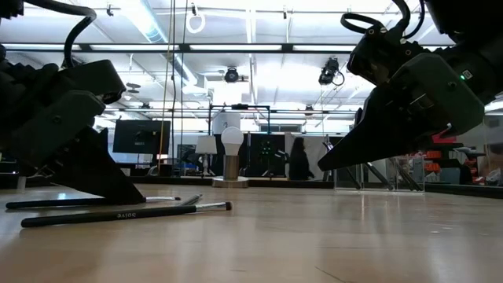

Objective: Put items in baskets/containers
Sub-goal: Put the silver eyeshadow brush into the transparent organizer

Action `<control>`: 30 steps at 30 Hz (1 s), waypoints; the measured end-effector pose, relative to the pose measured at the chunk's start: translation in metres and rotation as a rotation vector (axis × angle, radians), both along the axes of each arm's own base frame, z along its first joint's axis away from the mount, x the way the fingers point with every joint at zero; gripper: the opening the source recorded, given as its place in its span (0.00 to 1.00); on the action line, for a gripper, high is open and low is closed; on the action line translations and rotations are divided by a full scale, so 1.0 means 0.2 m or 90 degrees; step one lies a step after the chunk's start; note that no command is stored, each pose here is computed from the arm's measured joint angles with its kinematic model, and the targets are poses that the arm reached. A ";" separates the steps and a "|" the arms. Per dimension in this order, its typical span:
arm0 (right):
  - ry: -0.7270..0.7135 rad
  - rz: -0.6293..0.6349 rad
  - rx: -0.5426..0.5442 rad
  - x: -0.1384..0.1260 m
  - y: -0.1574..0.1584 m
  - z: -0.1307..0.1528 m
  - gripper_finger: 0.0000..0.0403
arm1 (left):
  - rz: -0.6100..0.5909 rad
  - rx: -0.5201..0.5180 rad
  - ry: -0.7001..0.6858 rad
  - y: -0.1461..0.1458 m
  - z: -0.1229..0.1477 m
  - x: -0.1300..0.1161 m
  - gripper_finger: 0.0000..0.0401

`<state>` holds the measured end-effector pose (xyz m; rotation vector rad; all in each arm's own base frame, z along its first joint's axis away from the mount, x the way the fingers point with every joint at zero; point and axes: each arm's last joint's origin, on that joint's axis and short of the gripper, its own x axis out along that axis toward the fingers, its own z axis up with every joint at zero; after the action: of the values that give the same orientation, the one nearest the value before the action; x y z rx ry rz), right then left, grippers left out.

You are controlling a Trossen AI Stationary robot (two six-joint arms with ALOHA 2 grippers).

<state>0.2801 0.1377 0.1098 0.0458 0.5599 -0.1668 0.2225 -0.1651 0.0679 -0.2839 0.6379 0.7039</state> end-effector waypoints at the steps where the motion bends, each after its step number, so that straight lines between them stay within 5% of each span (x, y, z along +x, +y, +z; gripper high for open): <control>1: 0.000 0.000 0.000 0.00 0.00 0.00 0.21 | 0.000 0.001 0.000 0.00 0.00 0.00 0.06; 30: 0.004 0.016 -0.023 0.00 0.01 0.00 0.21 | -0.004 0.049 -0.034 0.02 0.04 0.00 0.03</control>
<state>0.2794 0.1389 0.1097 0.0034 0.5631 -0.1526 0.2230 -0.1614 0.0766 -0.2295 0.5589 0.7108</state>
